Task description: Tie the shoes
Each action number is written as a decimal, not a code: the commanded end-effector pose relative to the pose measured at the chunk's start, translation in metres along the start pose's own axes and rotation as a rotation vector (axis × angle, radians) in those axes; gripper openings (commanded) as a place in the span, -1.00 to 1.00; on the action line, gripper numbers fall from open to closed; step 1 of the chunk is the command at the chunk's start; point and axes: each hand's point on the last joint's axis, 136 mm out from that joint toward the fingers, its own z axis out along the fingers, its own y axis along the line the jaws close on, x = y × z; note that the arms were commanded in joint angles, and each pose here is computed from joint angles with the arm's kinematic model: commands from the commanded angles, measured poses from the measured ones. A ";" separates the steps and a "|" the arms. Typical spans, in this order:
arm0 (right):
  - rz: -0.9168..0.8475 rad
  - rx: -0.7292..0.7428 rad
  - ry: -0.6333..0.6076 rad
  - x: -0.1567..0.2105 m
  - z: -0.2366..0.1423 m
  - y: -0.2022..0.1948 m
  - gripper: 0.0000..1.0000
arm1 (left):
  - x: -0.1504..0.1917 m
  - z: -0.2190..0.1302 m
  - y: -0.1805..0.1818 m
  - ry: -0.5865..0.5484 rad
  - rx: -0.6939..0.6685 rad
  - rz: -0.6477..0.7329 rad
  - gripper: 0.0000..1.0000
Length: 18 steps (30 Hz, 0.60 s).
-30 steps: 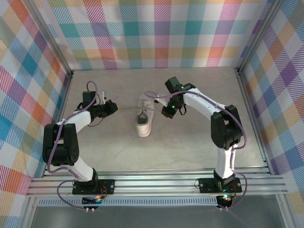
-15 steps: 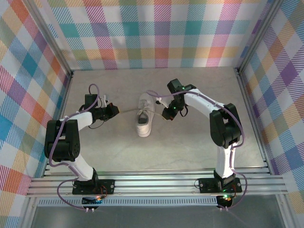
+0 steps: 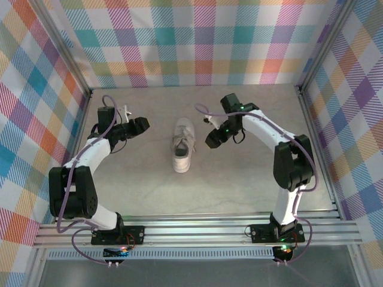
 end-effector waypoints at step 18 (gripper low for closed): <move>0.103 0.295 -0.349 -0.029 -0.079 -0.028 0.29 | -0.046 -0.087 0.003 -0.158 -0.383 0.241 0.22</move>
